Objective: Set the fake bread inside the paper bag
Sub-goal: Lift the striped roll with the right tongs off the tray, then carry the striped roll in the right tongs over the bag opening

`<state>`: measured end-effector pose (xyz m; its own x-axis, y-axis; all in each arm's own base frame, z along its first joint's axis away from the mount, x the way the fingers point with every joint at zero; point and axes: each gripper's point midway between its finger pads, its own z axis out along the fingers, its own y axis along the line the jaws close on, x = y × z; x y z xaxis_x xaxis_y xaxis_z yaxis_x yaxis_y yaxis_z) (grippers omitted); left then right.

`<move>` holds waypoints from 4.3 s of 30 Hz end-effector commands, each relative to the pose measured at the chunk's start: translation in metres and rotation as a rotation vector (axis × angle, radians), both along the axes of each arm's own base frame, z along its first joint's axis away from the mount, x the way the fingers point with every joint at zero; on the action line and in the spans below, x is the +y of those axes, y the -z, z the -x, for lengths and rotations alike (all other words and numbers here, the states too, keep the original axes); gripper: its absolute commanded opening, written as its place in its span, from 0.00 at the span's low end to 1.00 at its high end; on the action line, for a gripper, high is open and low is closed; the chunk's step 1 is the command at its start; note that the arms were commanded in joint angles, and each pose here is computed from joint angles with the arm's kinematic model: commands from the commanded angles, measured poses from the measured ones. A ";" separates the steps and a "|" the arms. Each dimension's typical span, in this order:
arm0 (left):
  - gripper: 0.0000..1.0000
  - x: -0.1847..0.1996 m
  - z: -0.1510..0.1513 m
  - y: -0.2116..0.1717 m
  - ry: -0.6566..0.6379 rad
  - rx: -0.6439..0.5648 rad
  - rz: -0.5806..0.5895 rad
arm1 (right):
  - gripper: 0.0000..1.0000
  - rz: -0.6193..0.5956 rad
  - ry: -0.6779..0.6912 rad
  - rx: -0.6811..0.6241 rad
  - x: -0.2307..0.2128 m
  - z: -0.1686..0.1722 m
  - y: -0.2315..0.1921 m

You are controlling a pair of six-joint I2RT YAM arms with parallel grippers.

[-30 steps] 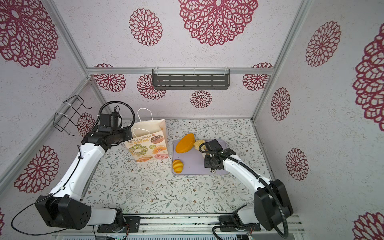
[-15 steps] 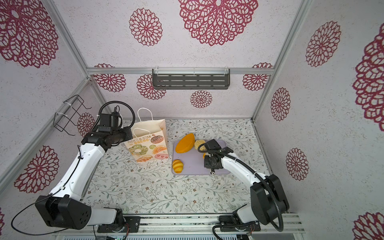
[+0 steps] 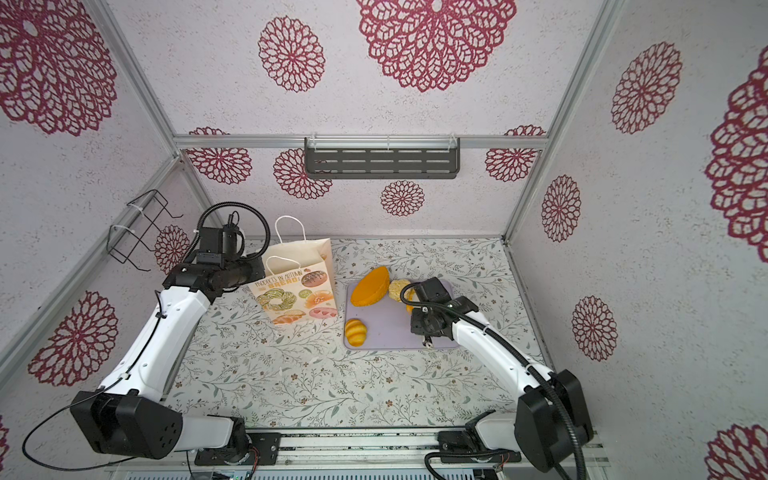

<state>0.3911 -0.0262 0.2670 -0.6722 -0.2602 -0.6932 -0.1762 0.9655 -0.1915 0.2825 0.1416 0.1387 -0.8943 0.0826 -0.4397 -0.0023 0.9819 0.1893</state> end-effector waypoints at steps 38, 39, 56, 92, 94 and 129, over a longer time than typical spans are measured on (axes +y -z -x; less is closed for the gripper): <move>0.00 0.003 0.000 -0.015 -0.012 -0.062 0.008 | 0.00 -0.389 0.002 -0.362 0.025 -0.005 -0.099; 0.00 0.003 0.000 -0.014 -0.012 -0.061 0.009 | 0.00 -0.396 -0.001 -0.366 0.026 -0.004 -0.101; 0.00 0.005 0.000 -0.012 -0.022 -0.052 -0.004 | 0.00 -0.519 -0.051 -0.448 0.041 -0.004 -0.137; 0.00 0.005 0.002 -0.016 -0.023 -0.062 -0.013 | 0.00 -0.640 -0.411 -0.639 0.159 0.018 -0.240; 0.00 0.005 0.002 -0.016 -0.021 -0.062 -0.012 | 0.00 -0.641 -0.434 -0.639 0.167 0.021 -0.240; 0.00 0.001 0.002 -0.016 -0.009 -0.060 -0.008 | 0.00 -0.442 -0.631 -0.715 0.244 -0.006 -0.229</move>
<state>0.3899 -0.0236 0.2674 -0.6643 -0.2590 -0.7012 -0.1862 0.9658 -0.1803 0.2830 0.3825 0.3218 -0.4860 -0.0994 -0.8683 -0.7090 0.6258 0.3251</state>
